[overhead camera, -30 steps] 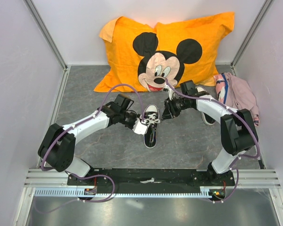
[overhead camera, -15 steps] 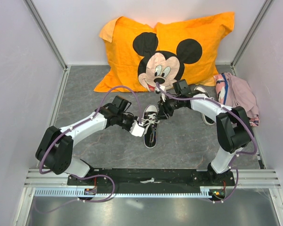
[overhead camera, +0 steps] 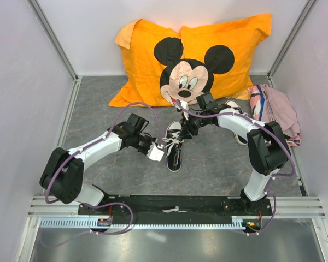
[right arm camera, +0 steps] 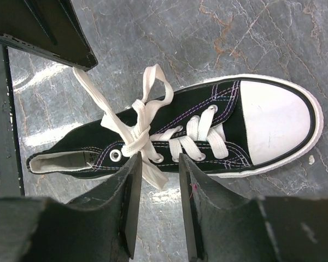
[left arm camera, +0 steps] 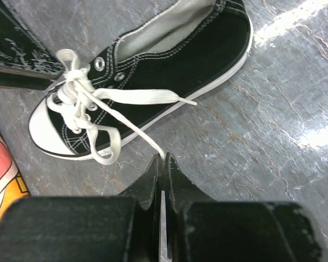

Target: Tie the shoes

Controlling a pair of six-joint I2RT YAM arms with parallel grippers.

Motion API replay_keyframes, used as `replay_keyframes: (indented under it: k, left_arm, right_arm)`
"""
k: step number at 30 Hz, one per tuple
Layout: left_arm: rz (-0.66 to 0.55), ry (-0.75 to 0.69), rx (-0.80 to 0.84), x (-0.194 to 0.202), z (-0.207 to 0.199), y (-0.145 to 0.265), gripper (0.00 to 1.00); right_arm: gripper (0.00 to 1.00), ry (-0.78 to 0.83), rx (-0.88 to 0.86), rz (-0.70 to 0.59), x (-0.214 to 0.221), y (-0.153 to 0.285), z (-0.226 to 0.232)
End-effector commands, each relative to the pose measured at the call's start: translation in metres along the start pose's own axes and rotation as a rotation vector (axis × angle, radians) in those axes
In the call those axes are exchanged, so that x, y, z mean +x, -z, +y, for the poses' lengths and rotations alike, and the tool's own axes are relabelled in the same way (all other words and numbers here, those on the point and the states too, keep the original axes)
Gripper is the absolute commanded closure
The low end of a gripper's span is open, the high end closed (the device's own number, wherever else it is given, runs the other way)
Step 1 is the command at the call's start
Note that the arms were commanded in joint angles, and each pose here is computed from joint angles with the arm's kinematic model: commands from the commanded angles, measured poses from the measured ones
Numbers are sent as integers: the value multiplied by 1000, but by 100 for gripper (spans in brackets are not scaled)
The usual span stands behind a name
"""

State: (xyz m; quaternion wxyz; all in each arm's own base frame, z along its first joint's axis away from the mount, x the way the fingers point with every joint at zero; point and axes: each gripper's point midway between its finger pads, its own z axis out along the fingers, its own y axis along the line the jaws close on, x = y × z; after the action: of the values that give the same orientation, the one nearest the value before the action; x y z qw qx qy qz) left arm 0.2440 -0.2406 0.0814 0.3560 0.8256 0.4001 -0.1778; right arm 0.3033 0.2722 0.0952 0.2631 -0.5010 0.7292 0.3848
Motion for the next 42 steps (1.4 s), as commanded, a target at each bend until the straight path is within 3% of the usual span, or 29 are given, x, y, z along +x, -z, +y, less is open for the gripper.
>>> replay_keyframes:
  k: [1, 11, 16, 19, 22, 24, 29, 33, 42]
  left_arm:
    - [18, -50, -1, 3, -4, 7, 98]
    - [23, -42, 8, 8, -6, 5, 98]
    - [24, -43, 7, 9, -4, 5, 99]
    - [24, -30, 7, 10, -5, 3, 97]
    - [29, 21, -17, 13, -2, 3, 85]
    - [36, 60, -58, 20, 7, 6, 72]
    - [17, 236, -236, 33, 46, 30, 61]
    - [-11, 225, -363, 33, 81, 42, 60]
    - [-79, 243, -364, 20, 96, 31, 61]
  right_arm:
    - [60, 56, -31, -39, -19, 3, 1]
    - [60, 37, -74, -15, -11, 0, 5]
    - [67, 29, -79, 3, -6, -2, 3]
    - [75, 26, -70, 17, -2, -2, 1]
    - [100, 23, -66, 24, -3, 0, 2]
    - [100, 19, -58, 22, -5, 2, 2]
    - [100, 15, -39, 14, -11, 7, 4]
    - [100, -3, -8, 15, -12, 11, 2]
    - [100, -51, 34, 8, -12, 15, 1]
